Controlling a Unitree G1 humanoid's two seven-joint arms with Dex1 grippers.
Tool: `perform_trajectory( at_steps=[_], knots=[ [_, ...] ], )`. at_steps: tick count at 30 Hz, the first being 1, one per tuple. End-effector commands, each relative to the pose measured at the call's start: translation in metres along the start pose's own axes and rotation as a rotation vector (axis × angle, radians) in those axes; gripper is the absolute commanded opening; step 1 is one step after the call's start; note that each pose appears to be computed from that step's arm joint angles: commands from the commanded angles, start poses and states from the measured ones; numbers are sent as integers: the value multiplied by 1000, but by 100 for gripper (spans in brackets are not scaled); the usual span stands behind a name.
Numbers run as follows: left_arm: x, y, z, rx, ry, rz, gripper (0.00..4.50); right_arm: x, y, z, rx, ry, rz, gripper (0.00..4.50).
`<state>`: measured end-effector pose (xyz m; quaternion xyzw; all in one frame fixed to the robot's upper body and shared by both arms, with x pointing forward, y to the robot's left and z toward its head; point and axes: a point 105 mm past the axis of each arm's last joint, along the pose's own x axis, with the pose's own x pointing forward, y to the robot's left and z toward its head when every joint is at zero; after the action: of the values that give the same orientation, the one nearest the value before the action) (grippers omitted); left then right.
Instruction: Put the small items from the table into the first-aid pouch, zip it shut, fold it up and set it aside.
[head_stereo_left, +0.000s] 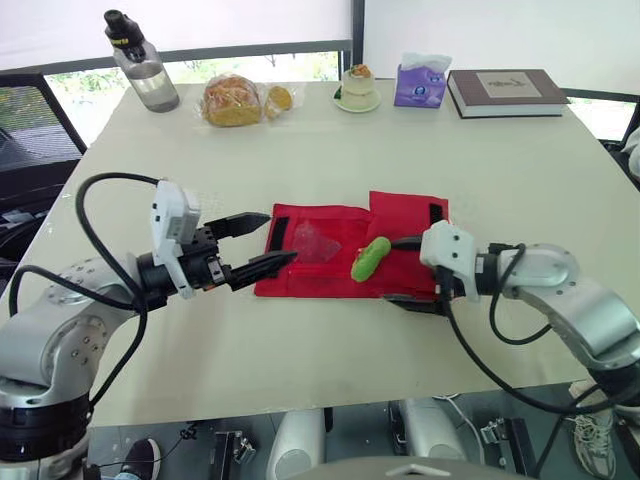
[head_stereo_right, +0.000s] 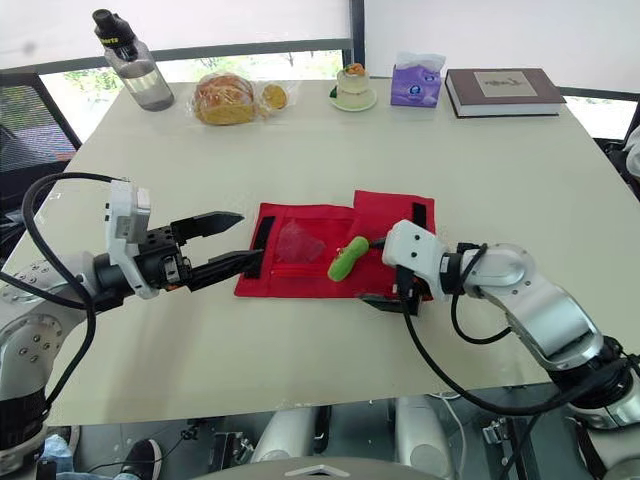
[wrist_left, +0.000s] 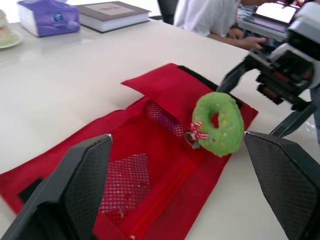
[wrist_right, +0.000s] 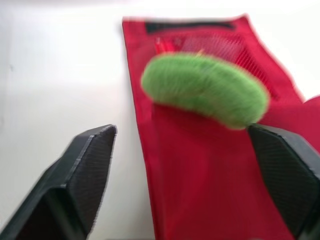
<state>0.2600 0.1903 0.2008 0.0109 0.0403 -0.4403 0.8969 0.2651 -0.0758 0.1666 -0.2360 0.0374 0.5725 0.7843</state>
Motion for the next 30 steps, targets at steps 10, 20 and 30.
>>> perform_trajectory(
  at_steps=[10, 20, 30],
  knots=[
    [-23, 57, -61, -323, 102, 352, 450, -37, -17, 44, -37, -216, -49, 447],
    [-7, 41, -83, -557, 119, 273, 450, -40, -17, 64, -47, -321, -13, 447],
    [10, 22, -86, -767, 95, 159, 450, -38, -16, 60, -5, -257, 7, 447]
  ],
)
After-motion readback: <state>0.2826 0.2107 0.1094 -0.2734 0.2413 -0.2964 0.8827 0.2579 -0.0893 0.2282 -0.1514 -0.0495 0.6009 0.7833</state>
